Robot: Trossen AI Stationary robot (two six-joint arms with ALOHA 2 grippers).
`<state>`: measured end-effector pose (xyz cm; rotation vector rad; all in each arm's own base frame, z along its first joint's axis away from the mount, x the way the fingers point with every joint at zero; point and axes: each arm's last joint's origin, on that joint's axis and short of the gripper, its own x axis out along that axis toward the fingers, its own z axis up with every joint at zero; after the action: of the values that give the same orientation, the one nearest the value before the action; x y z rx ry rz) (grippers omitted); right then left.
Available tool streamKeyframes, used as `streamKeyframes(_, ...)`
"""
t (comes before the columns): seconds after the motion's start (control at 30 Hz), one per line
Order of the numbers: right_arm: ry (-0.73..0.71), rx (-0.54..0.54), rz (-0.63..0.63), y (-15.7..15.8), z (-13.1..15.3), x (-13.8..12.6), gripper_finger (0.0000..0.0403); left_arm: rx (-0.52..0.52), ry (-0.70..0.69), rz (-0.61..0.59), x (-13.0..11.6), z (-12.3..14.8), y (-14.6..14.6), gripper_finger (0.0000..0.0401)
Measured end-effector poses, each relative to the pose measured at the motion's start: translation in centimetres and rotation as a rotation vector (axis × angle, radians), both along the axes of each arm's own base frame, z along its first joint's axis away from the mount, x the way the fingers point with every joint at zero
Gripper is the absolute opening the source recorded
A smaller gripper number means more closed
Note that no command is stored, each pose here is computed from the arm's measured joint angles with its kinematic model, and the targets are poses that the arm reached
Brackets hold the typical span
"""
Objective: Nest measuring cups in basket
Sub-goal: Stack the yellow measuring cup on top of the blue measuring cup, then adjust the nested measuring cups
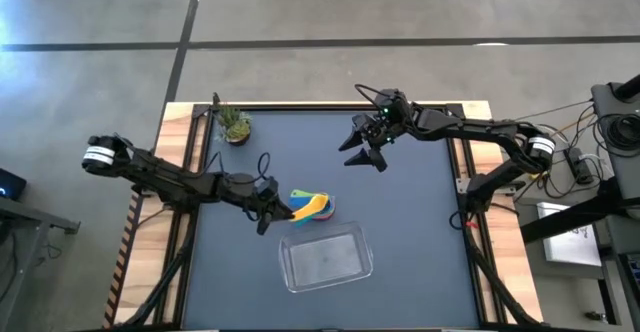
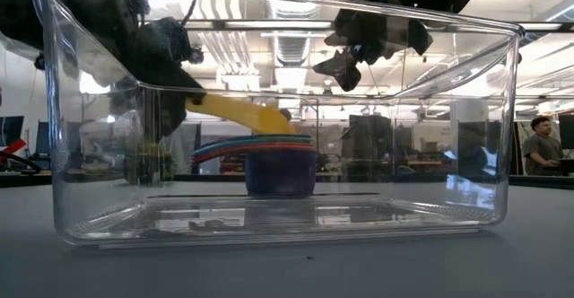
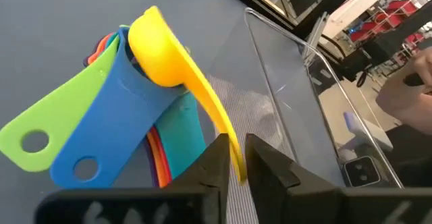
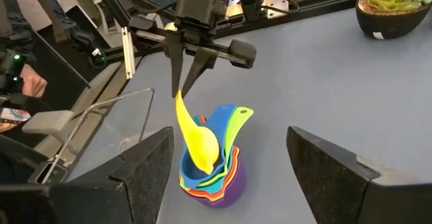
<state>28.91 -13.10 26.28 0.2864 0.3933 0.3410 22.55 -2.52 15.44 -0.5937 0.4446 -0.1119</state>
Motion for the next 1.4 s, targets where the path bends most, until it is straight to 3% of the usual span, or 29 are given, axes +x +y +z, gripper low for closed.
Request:
streamKeyframes(0.37,0.0,0.0,0.0,0.0,0.0,0.0,0.0277,0.054,0.097,-0.017,0.8,0.7,0.2,0.0141)
streamKeyframes(0.57,0.0,0.0,0.0,0.0,0.0,0.0,0.0276,0.262,0.186,-0.047,2.2,2.8,0.4,0.0177)
streamKeyframes(0.77,0.008,0.01,0.002,0.2,0.0,0.0,0.0269,0.567,0.337,0.043,2.8,5.2,1.1,0.018)
streamKeyframes(0.83,0.014,0.013,0.009,0.4,-0.1,0.1,0.0266,0.616,0.346,0.083,2.9,5.6,1.6,0.0178)
streamKeyframes(1.1,0.028,0.014,0.041,1.3,-0.2,0.4,0.0253,0.606,0.433,0.247,2.4,4.4,4.7,0.0139)
streamKeyframes(1.4,0.021,-0.004,0.053,1.5,-0.2,0.5,0.0251,0.613,0.505,0.195,4.3,2.3,5.2,0.0117)
